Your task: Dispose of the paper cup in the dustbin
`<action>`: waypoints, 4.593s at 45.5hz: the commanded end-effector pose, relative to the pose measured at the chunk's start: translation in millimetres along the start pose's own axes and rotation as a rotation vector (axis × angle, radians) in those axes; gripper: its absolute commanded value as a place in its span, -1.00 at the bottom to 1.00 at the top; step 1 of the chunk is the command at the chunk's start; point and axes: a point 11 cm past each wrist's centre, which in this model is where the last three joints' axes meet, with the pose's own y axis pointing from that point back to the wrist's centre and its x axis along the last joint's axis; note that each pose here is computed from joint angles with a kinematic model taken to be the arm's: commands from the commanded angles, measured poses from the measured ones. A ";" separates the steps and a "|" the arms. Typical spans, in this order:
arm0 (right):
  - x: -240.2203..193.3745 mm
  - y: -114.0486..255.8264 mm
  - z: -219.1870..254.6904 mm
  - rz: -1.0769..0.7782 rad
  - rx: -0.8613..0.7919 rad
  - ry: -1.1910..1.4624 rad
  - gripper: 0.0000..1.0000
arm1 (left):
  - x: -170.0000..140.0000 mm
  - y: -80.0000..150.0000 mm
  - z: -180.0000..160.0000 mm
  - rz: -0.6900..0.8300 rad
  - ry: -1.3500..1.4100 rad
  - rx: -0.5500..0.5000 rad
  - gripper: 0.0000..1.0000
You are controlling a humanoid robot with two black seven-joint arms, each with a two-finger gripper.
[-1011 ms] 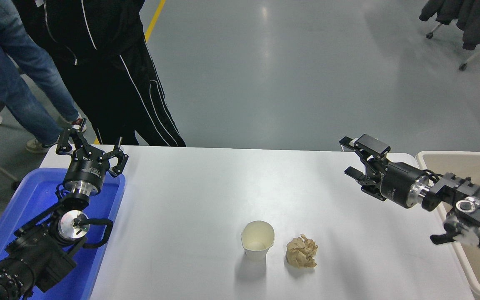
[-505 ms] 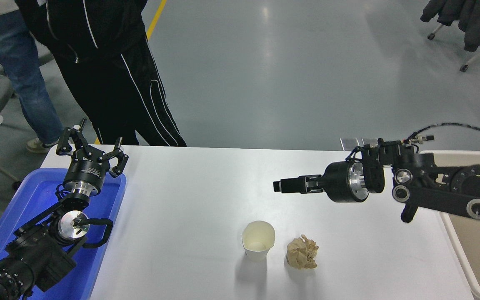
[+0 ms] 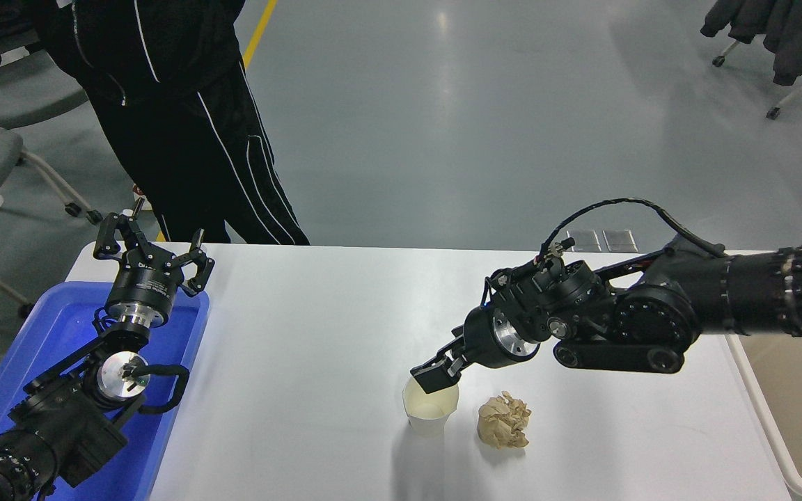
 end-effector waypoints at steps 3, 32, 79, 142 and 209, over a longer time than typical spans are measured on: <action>-18.8 -14.0 5.9 -0.038 -0.021 0.035 0.99 | 0.0 0.0 0.1 0.000 0.000 0.000 1.00; -23.6 -28.1 -7.5 -0.066 0.079 0.086 -0.60 | 0.0 0.1 -0.2 0.000 -0.001 0.001 1.00; 48.4 32.6 6.5 -0.014 0.037 0.118 -1.00 | 0.0 0.0 0.1 0.000 0.000 0.000 1.00; 27.8 233.6 158.6 0.385 -0.207 -0.428 -1.00 | -0.1 0.0 0.1 -0.001 0.001 0.000 1.00; -350.9 242.4 271.6 1.243 -0.773 -1.684 -1.00 | 0.0 0.1 -0.2 0.000 -0.001 0.001 1.00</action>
